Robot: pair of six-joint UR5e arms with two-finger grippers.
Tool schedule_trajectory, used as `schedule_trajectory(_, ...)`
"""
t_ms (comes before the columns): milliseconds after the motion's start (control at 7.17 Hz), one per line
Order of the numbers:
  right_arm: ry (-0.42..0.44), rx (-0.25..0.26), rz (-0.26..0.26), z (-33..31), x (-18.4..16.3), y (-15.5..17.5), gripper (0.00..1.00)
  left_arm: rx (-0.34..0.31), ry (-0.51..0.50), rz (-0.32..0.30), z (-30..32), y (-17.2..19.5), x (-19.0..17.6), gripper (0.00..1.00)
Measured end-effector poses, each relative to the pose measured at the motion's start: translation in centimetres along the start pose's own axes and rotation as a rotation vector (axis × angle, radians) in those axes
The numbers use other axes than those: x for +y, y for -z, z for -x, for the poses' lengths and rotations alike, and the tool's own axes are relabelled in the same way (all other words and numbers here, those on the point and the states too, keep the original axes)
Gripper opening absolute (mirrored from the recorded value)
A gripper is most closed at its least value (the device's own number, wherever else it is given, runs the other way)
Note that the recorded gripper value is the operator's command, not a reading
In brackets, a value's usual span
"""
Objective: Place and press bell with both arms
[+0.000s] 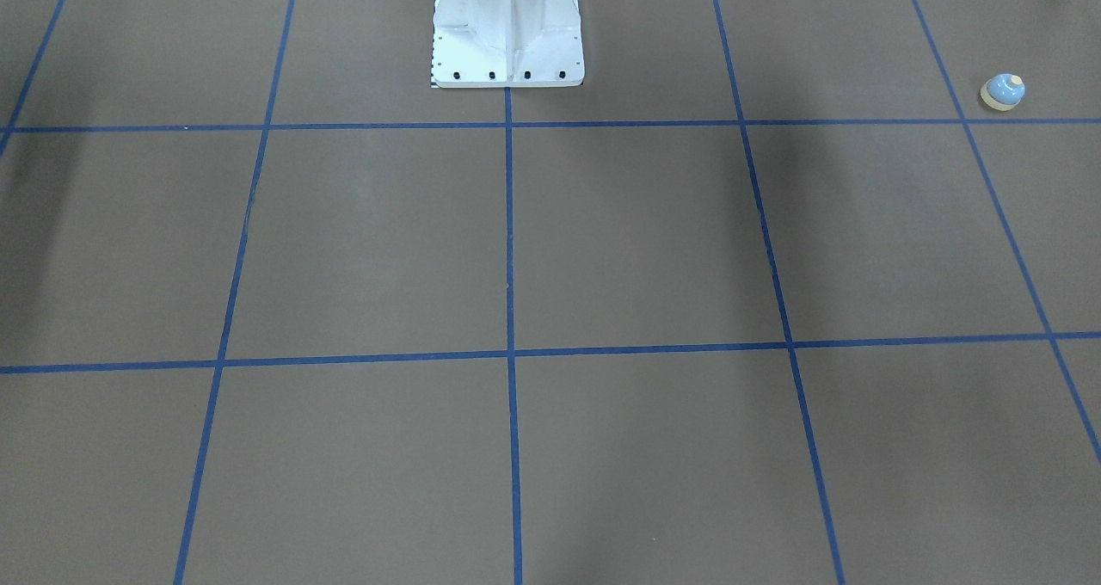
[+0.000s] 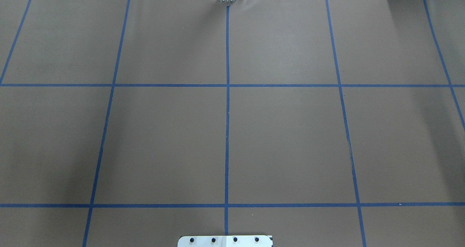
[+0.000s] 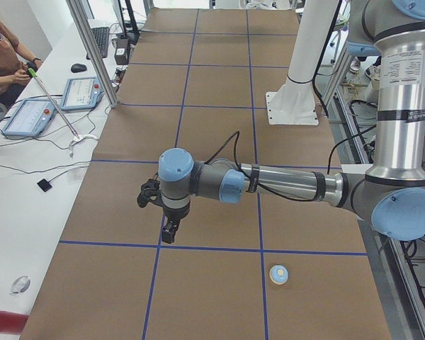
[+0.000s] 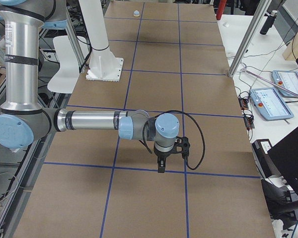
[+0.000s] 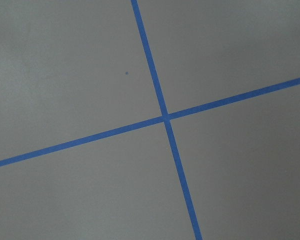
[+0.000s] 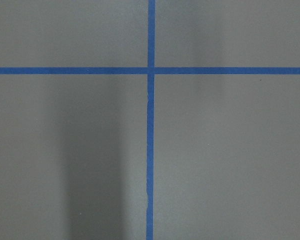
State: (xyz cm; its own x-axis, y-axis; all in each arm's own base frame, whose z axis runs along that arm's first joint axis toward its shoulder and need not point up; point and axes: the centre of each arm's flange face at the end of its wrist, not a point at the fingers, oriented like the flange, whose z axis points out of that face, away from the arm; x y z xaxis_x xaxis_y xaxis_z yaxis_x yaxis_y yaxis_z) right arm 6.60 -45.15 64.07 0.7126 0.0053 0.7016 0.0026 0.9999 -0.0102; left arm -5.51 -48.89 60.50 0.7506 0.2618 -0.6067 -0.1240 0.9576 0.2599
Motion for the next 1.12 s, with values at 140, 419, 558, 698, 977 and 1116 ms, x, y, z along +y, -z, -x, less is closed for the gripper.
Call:
schedule_trajectory(140, 0.001, 0.000, 0.000, 0.0, 0.0, 0.0, 1.00, -0.002, 0.001, 0.001, 0.1, 0.0, 0.0, 1.00)
schedule_trajectory(419, 0.003, 0.000, -0.002, 0.0, 0.0, 0.0, 1.00, -0.008, 0.002, -0.002, 0.0, 0.2, 0.0, 1.00)
schedule_trajectory(558, 0.004, 0.000, -0.003, 0.1, -0.1, 0.1, 1.00, -0.007, 0.000, -0.007, -0.3, 0.4, -0.1, 1.00)
schedule_trajectory(698, 0.005, -0.001, -0.004, 0.1, -0.1, 0.1, 1.00, -0.004, 0.000, -0.010, -0.5, 0.6, -0.1, 1.00)
schedule_trajectory(977, 0.007, 0.000, -0.007, 0.3, -0.2, 0.3, 1.00, -0.002, -0.003, -0.023, -1.3, 1.4, 0.1, 1.00)
schedule_trajectory(1116, 0.008, -0.001, -0.008, 0.4, -0.2, 0.3, 1.00, -0.002, 0.013, -0.040, -2.1, 2.3, -0.1, 1.00)
